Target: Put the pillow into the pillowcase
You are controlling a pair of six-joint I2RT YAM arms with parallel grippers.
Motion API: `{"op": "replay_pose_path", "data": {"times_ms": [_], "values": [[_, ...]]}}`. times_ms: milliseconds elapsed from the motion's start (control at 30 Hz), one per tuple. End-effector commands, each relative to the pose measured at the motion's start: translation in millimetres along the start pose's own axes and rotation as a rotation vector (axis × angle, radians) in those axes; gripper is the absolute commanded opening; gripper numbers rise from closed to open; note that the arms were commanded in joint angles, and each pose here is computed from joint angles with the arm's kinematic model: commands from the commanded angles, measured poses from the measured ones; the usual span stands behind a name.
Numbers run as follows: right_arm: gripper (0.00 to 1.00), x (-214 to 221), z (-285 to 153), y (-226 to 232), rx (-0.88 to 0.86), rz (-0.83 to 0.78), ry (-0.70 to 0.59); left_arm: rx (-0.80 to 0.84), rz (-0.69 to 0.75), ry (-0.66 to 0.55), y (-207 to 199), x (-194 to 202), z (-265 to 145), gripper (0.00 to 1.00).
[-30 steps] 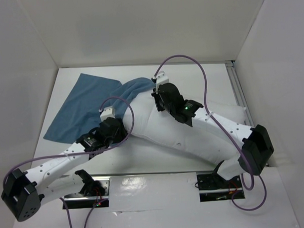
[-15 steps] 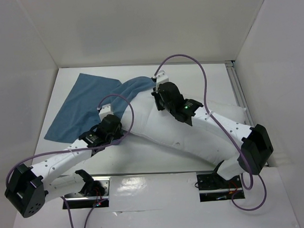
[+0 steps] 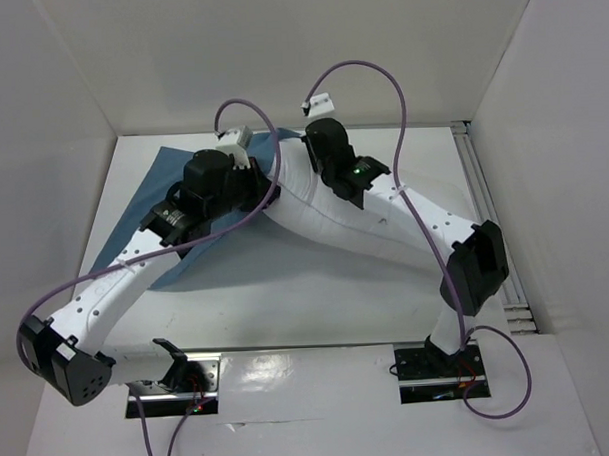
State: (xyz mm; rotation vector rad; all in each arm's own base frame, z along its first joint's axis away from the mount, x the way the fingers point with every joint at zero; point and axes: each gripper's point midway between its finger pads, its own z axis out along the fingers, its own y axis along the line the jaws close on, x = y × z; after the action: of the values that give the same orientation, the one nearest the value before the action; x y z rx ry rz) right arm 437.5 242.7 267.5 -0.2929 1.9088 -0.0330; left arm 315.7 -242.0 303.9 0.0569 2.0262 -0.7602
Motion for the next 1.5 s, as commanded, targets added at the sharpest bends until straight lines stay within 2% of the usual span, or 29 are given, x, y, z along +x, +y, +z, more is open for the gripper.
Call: {"op": "replay_pose_path", "data": {"times_ms": [0, 100, 167, 300, 367, 400, 433, 467, 533, 600, 667, 767, 867, 1000, 1067, 1100, 1133, 1200, 1233, 1300, 1433, 1467], "values": [[0.00, -42, 7, 12, 0.038, 0.074, -0.118, 0.221, 0.037, 0.125, -29, 24, 8, 0.00], [0.00, -12, 29, 14, 0.096, 0.106, -0.033, 0.182, -0.008, 0.292, 3, 89, 17, 0.00], [0.00, -3, 35, 23, 0.075, 0.145, -0.004, 0.137, -0.042, 0.397, 27, 135, 16, 0.00], [0.01, 5, 26, 44, -0.059, 0.201, 0.025, 0.082, -0.080, 0.439, 48, 162, 6, 0.00], [0.19, -3, 13, 49, -0.145, 0.232, 0.027, 0.060, -0.088, 0.411, 53, 157, 5, 0.00], [0.50, -12, 0, 39, -0.159, 0.256, 0.014, 0.047, -0.089, 0.386, 56, 151, 4, 0.00], [0.69, -15, -11, 38, -0.189, 0.257, 0.016, 0.046, -0.089, 0.386, 55, 149, 3, 0.00], [0.79, -22, -20, 35, -0.219, 0.276, 0.010, 0.031, -0.092, 0.376, 59, 146, 4, 0.00], [0.92, -24, -46, 22, -0.228, 0.251, 0.021, 0.021, -0.094, 0.360, 59, 137, 6, 0.00], [0.95, -16, -61, 22, -0.279, 0.195, 0.053, 0.019, -0.095, 0.363, 58, 135, 5, 0.00], [1.00, 11, -79, 29, -0.347, 0.127, 0.132, 0.012, -0.100, 0.357, 62, 133, 6, 0.00], [1.00, 51, -104, 52, -0.455, 0.043, 0.199, 0.021, -0.112, 0.341, 59, 126, 7, 0.00], [1.00, 75, -121, 80, -0.564, 0.032, 0.207, 0.024, -0.120, 0.334, 58, 124, 5, 0.00], [0.92, 110, -117, 117, -0.613, -0.015, 0.255, 0.028, -0.135, 0.290, 55, 112, 1, 0.00], [0.86, 126, -102, 134, -0.621, -0.010, 0.259, 0.036, -0.142, 0.275, 51, 107, -1, 0.00], [0.80, 127, -92, 134, -0.589, -0.010, 0.247, 0.036, -0.142, 0.275, 51, 107, -1, 0.00], [0.55, 126, -72, 135, -0.535, 0.027, 0.256, 0.055, -0.139, 0.262, 45, 99, -2, 0.00], [0.14, 115, -46, 122, -0.440, 0.093, 0.266, 0.080, -0.134, 0.247, 37, 89, -3, 0.00], [0.00, 90, -28, 106, -0.395, 0.144, 0.228, 0.121, -0.128, 0.229, 25, 76, -6, 0.00], [0.00, 62, -16, 94, -0.392, 0.213, 0.162, 0.161, -0.131, 0.196, 13, 57, -7, 0.00], [0.00, -27, -10, 48, -0.374, 0.328, -0.034, 0.283, -0.115, 0.155, -24, 16, -6, 0.00], [0.00, -55, -13, 35, -0.362, 0.349, -0.088, 0.325, -0.097, 0.114, -39, -6, -9, 0.00]]}}
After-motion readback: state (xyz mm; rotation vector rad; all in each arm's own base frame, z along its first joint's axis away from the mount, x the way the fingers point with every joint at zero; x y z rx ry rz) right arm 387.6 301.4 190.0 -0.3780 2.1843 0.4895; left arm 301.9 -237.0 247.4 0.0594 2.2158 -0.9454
